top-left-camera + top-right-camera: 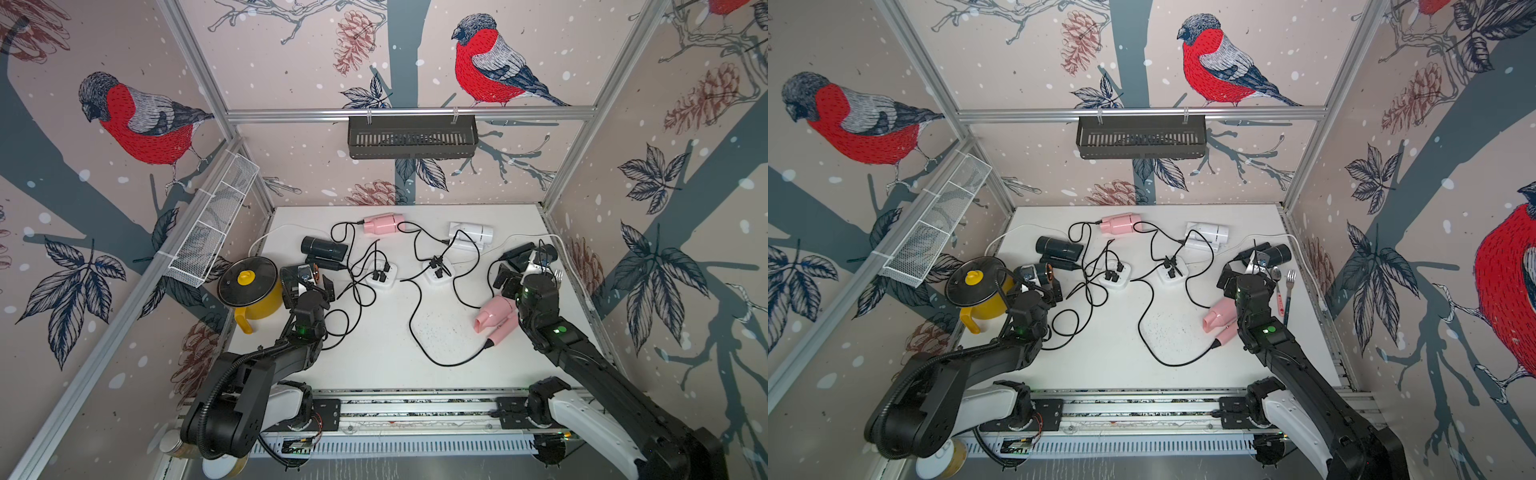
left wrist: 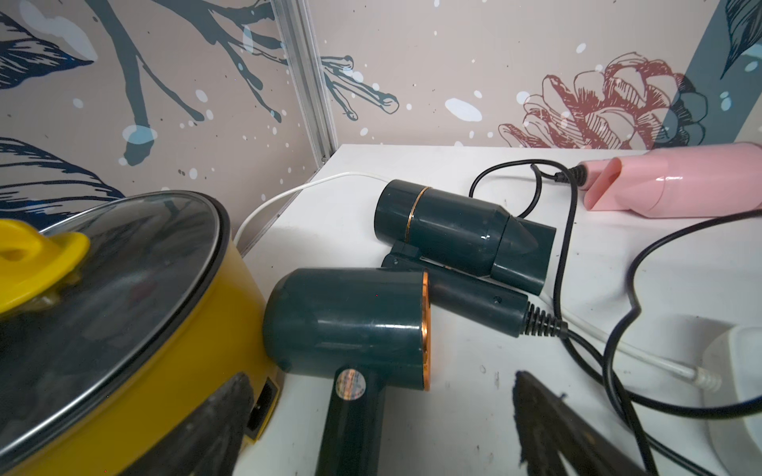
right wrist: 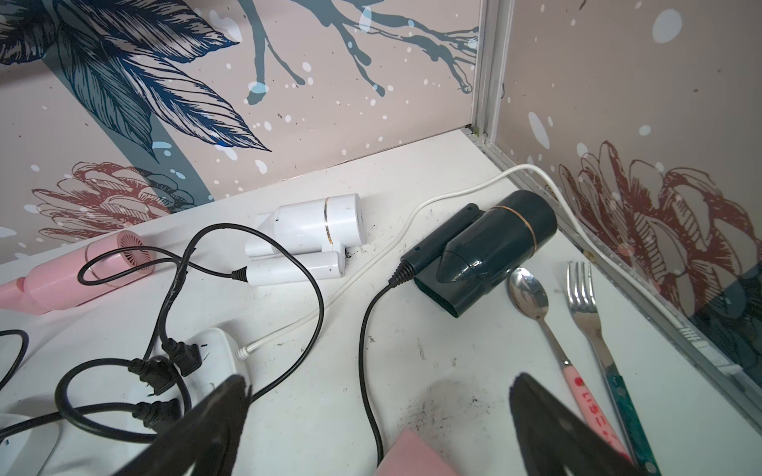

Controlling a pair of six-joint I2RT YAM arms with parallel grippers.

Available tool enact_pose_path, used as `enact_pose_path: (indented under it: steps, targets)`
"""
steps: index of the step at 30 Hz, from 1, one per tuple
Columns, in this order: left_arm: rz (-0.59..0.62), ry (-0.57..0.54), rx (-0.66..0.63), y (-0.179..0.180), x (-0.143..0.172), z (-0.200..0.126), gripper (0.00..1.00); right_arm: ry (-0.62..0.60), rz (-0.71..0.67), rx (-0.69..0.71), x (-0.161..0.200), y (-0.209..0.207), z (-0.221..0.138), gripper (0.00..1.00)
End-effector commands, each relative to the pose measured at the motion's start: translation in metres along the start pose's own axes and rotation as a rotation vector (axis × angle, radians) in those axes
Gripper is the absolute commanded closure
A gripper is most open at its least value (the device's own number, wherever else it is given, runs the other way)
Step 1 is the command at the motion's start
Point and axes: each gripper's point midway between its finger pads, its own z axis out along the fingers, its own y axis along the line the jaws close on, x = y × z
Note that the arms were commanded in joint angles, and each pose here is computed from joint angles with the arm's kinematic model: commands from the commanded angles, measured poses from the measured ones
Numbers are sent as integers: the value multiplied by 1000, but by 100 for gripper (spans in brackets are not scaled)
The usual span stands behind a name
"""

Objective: Charge the blow dryers
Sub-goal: Reset both arms

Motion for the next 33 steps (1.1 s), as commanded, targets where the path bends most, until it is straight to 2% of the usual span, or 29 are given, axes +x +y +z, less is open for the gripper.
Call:
enact_pose_path:
  steps: [1,3,9,14,17,22,28,33]
  targets:
    - [-35,-95,116,-20,-28,4,3,-75,5,12,-9,-5,4,1]
    - [-15,-63,126,-26,-27,12,3,-103,12,58,-10,-14,6,1]
    - [37,-115,166,-32,-30,8,3,-148,-46,145,-6,-35,16,1]
    - [-1,-170,141,-19,-16,12,3,-155,-63,169,0,-45,28,1]
    - [19,-119,158,-24,-12,21,3,-174,-92,187,2,-51,33,1]
    - [-22,-46,186,-21,-8,41,3,-215,-126,192,4,-57,41,1]
    - [-23,-48,184,-20,-8,40,2,-270,-133,181,6,-67,47,1]
    - [-29,-39,182,-20,-8,41,2,-271,-150,126,13,-59,58,1]
